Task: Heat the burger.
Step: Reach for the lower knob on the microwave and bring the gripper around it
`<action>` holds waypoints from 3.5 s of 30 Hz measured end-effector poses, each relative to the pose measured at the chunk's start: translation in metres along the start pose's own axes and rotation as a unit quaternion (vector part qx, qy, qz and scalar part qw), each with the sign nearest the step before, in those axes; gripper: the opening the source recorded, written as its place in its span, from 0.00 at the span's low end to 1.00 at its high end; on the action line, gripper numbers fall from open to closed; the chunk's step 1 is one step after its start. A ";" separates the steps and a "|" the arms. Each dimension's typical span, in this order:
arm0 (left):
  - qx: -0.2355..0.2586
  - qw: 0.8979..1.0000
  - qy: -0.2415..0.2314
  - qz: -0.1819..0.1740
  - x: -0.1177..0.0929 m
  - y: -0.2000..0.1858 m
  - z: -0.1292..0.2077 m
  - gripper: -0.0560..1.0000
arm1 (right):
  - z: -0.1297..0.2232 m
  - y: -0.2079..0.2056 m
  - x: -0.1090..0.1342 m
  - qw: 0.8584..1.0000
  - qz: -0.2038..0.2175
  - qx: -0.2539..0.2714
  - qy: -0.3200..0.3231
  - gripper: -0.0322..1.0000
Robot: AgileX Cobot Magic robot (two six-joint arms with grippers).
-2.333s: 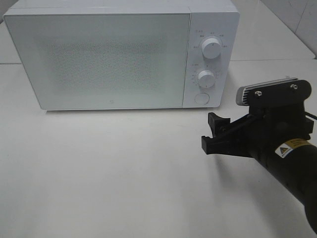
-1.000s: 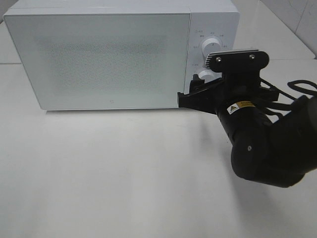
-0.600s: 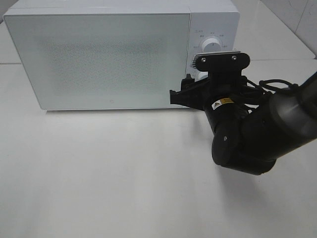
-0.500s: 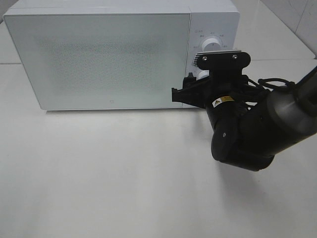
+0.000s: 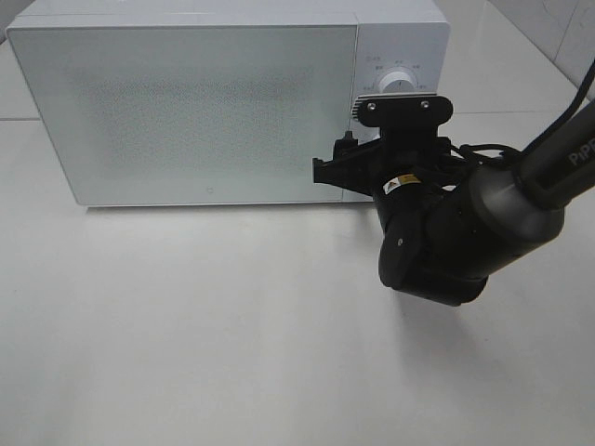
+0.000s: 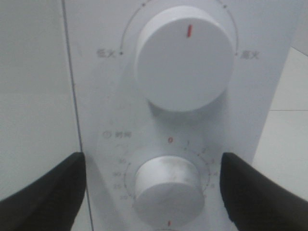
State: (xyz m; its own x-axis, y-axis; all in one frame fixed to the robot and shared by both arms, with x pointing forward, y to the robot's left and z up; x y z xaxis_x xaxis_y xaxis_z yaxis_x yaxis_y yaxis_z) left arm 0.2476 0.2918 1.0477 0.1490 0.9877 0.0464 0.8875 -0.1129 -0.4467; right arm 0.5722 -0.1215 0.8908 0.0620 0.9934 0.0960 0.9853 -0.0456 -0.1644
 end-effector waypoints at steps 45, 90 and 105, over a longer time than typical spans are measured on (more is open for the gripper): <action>0.000 1.000 0.000 0.000 0.000 0.000 0.000 0.98 | 0.007 0.007 -0.005 1.000 0.007 0.014 0.027 0.45; 0.000 1.000 0.000 0.000 0.000 0.000 0.000 0.98 | 0.010 0.006 -0.006 0.821 0.008 0.016 0.571 0.46; 0.000 1.000 0.000 0.000 0.000 0.000 0.000 0.98 | 0.010 0.006 -0.006 0.706 0.010 0.016 0.708 0.46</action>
State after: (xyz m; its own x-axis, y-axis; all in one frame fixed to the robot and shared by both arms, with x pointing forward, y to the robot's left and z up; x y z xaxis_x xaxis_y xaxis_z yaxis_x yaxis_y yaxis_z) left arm 0.2475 0.2918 1.0477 0.1490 0.9877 0.0465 0.8880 -0.1129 -0.4458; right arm 0.5761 -0.1264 0.8795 0.1942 -0.1096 0.9748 0.9794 -0.0336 -0.1989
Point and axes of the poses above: a point on each arm's last joint axis where the gripper is mounted, y pointing out along that axis toward the gripper, x along the wrist's bending axis when the last joint is at zero, z = x × y, the point moved 2 cm from there along y, pointing out along that axis toward the gripper, and after that the axes turned 4 degrees about y, right-handed, at the moved point
